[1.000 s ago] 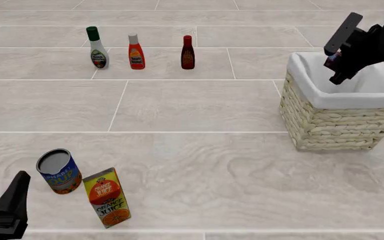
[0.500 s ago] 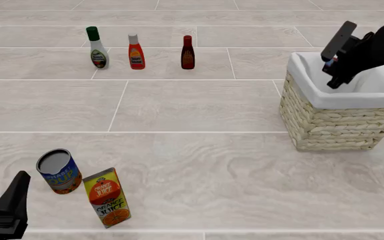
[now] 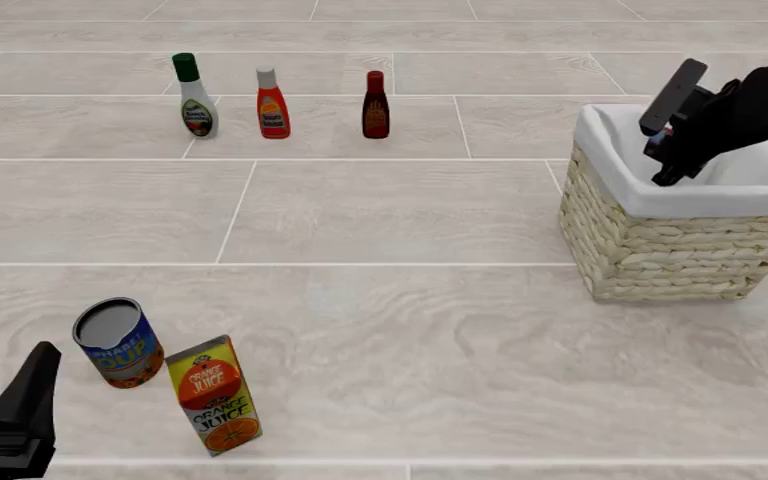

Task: Pick the chocolate pudding and place it in the basket.

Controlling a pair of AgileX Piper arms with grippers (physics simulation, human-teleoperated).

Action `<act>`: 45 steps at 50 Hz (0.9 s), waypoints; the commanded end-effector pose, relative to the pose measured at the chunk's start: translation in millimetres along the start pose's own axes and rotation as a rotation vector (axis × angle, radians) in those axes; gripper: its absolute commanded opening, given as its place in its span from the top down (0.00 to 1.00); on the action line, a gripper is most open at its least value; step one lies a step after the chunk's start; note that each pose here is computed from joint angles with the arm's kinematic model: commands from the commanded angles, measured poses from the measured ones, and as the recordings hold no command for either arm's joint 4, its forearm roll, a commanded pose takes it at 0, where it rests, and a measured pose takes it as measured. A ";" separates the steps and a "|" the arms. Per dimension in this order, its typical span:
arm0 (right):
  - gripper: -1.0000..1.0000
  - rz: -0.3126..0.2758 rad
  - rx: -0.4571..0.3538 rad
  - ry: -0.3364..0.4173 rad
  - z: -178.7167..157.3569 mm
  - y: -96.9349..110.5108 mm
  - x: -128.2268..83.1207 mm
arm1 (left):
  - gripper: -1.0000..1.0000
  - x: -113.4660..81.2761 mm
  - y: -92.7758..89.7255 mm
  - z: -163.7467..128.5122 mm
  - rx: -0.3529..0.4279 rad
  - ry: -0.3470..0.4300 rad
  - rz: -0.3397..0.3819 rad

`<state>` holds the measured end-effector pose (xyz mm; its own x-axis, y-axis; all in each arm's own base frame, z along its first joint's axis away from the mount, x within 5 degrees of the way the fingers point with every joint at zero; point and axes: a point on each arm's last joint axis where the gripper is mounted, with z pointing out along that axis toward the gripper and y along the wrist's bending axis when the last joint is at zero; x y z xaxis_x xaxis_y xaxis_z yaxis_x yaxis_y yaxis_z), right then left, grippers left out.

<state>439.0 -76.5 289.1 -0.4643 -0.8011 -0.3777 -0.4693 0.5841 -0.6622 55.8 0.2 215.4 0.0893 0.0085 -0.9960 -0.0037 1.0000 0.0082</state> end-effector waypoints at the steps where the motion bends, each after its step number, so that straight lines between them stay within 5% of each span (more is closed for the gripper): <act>1: 1.00 0.015 0.002 0.010 9.0 0.4 6.5 | 0.00 0.2 0.0 0.1 0.000 0.001 -0.002; 25: 1.00 0.017 0.017 0.009 10.0 -4.0 8.1 | 0.00 0.3 0.0 0.1 -0.001 0.002 -0.002; 26: 0.00 0.018 0.017 0.008 9.7 -3.7 8.0 | 0.00 0.2 0.0 0.1 -0.001 0.001 -0.002; 45: 0.00 0.022 0.020 0.007 10.0 -3.8 8.6 | 0.00 0.2 0.0 0.1 0.000 0.001 -0.002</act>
<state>444.5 -85.3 282.4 -0.4765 -0.7916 -0.3825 -0.4514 0.5937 -0.6661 55.8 0.2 215.4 0.0892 0.0085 -0.9960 -0.0038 1.0000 0.0082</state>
